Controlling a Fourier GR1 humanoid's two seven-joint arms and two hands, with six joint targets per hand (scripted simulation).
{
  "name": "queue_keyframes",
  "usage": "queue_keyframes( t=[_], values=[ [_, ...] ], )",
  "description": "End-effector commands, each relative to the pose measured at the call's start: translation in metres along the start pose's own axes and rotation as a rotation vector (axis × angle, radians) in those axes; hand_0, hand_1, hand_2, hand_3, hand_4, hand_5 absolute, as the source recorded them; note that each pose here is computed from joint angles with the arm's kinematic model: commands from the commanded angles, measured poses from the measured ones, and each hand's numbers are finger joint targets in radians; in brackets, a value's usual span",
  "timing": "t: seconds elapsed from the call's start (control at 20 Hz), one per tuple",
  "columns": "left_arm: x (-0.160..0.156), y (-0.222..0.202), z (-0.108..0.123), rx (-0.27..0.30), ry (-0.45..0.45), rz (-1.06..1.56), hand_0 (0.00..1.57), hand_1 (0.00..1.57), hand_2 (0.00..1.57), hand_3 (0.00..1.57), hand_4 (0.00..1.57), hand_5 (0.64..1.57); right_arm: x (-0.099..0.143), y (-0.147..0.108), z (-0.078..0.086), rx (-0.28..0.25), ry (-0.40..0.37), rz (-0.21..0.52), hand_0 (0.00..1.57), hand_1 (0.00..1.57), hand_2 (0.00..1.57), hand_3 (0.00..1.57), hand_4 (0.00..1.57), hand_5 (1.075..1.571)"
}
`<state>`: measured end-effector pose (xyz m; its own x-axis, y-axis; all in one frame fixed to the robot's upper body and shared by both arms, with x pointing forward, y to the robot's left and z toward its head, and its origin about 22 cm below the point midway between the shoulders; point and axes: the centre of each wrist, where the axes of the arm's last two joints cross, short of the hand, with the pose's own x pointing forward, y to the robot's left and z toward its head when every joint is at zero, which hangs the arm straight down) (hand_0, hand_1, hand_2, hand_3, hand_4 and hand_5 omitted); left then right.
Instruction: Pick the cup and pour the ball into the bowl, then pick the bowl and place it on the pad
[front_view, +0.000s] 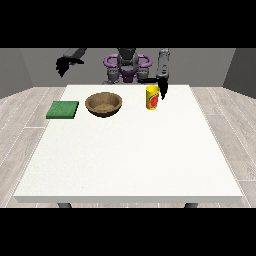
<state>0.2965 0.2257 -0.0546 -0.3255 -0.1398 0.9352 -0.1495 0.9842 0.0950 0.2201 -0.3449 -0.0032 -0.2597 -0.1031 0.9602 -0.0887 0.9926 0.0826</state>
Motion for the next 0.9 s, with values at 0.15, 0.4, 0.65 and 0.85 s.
queue_keyframes(
  t=[0.15,0.4,0.65,0.85],
  values=[
    [-0.033,-0.005,0.015,0.073,-0.015,-0.103,0.76,0.76,0.00,0.00,0.00,1.453,0.009,-0.018,-0.005,0.056,-0.097,-0.009,0.00,0.00,0.00,0.00,0.27,1.567],
    [-0.038,-0.012,0.007,0.084,-0.030,-0.238,1.31,1.31,1.57,1.57,1.17,1.556,0.023,-0.048,-0.003,0.049,-0.079,-0.009,0.00,0.00,0.00,0.00,0.22,1.569],
    [-0.033,-0.024,-0.006,0.034,0.009,-0.338,1.30,1.30,1.57,1.57,1.22,1.554,0.028,-0.062,-0.006,0.005,0.004,-0.021,0.00,0.00,0.00,0.00,0.36,1.570],
    [-0.025,-0.044,-0.010,-0.019,0.048,-0.566,1.33,1.33,1.57,1.57,1.21,1.559,0.009,-0.049,0.003,-0.019,0.143,-0.024,0.00,0.00,0.00,0.00,0.42,1.571]
  ],
)
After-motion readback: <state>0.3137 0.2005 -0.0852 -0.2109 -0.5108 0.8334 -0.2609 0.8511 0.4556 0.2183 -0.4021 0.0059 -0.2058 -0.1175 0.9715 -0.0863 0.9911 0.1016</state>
